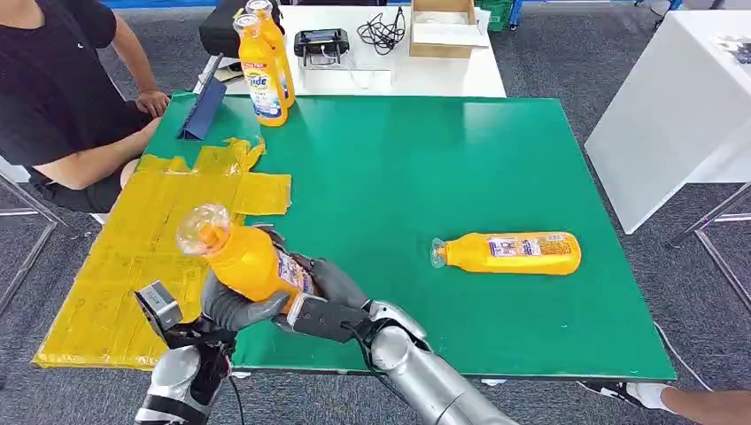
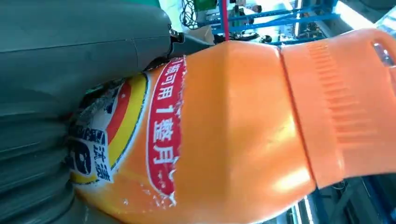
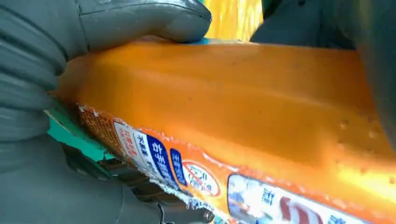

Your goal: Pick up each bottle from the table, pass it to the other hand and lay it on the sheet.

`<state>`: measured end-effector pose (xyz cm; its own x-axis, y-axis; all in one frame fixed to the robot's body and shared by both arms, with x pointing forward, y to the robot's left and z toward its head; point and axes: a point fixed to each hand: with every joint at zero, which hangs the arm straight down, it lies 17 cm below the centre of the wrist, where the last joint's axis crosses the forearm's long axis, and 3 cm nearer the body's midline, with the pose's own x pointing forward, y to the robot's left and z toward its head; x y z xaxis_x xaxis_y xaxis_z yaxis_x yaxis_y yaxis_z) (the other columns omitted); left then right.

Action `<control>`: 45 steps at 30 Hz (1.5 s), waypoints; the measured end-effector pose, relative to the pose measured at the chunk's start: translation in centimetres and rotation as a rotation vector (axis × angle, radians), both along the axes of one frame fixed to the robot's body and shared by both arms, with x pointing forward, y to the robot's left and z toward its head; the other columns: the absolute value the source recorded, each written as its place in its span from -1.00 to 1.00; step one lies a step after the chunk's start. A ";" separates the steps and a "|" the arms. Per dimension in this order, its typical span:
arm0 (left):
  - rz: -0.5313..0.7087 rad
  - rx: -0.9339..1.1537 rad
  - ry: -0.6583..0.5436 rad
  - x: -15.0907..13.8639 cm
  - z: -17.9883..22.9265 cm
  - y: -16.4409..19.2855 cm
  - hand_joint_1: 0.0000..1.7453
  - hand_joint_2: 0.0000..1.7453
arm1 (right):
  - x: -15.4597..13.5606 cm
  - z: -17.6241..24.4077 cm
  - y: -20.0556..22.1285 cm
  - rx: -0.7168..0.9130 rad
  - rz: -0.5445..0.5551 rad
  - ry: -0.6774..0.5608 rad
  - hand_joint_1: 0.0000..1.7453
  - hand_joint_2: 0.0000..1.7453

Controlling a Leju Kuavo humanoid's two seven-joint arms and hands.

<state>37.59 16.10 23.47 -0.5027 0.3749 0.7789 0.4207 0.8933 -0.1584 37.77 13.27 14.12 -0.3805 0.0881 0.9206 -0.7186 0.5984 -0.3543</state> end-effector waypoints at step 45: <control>1.094 1.258 -0.281 1.7 -3.5 9.2 1.00 1.00 | 14.5 1.8 -22.6 -0.416 -0.398 -0.323 -1.00 1.00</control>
<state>39.27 25.28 19.95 -0.2527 -0.9558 0.1501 -0.5459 0.2689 0.7935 52.27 -9.28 15.93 -0.4970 0.6025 0.6244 -0.2897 0.5631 -0.7739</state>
